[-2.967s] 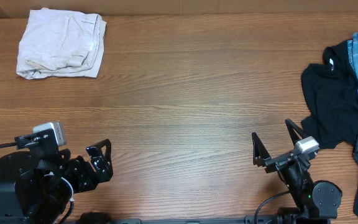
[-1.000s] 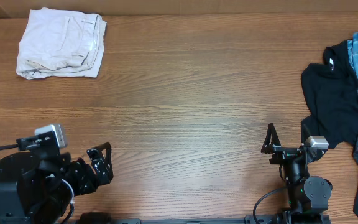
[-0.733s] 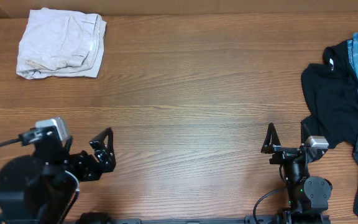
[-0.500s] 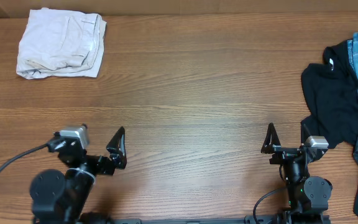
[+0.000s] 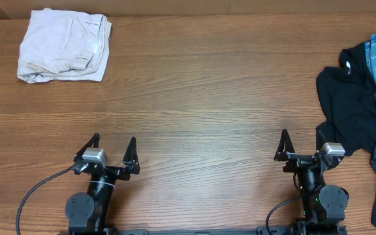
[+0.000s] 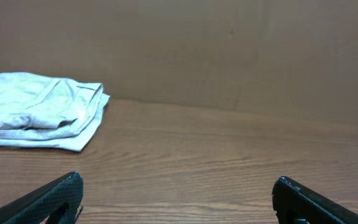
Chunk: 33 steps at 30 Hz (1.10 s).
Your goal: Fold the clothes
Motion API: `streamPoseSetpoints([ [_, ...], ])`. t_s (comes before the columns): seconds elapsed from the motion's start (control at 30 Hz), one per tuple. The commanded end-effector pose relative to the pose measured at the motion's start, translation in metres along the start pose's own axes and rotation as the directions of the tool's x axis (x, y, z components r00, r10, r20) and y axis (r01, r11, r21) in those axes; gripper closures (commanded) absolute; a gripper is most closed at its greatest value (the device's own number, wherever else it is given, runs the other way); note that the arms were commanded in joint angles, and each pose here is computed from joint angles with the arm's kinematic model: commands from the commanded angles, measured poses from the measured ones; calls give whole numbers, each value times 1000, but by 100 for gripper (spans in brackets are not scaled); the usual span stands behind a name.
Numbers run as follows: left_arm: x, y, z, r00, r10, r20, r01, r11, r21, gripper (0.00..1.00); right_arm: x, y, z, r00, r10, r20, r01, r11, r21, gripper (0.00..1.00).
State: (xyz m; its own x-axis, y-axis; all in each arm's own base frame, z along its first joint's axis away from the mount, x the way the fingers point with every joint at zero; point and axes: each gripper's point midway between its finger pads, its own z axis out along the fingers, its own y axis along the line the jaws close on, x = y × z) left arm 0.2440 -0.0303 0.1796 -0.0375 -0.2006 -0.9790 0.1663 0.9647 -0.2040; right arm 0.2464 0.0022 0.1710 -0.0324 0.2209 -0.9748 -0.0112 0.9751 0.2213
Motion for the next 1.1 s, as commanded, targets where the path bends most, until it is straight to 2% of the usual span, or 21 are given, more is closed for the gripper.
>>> streamPoseSetpoints([
  [0.0,11,8,0,999,43,-24,-44,998,-37,0,1,-1,0,1000,-6,6,6,1000,5,0],
  [0.2,18,17,-1,993,107,-56,-111,991,-71,0,1,-1,0,1000,-6,6,6,1000,5,0],
  [1.07,17,22,-1,993,107,-54,-112,990,-90,0,1,-1,0,1000,-6,6,6,1000,5,0],
])
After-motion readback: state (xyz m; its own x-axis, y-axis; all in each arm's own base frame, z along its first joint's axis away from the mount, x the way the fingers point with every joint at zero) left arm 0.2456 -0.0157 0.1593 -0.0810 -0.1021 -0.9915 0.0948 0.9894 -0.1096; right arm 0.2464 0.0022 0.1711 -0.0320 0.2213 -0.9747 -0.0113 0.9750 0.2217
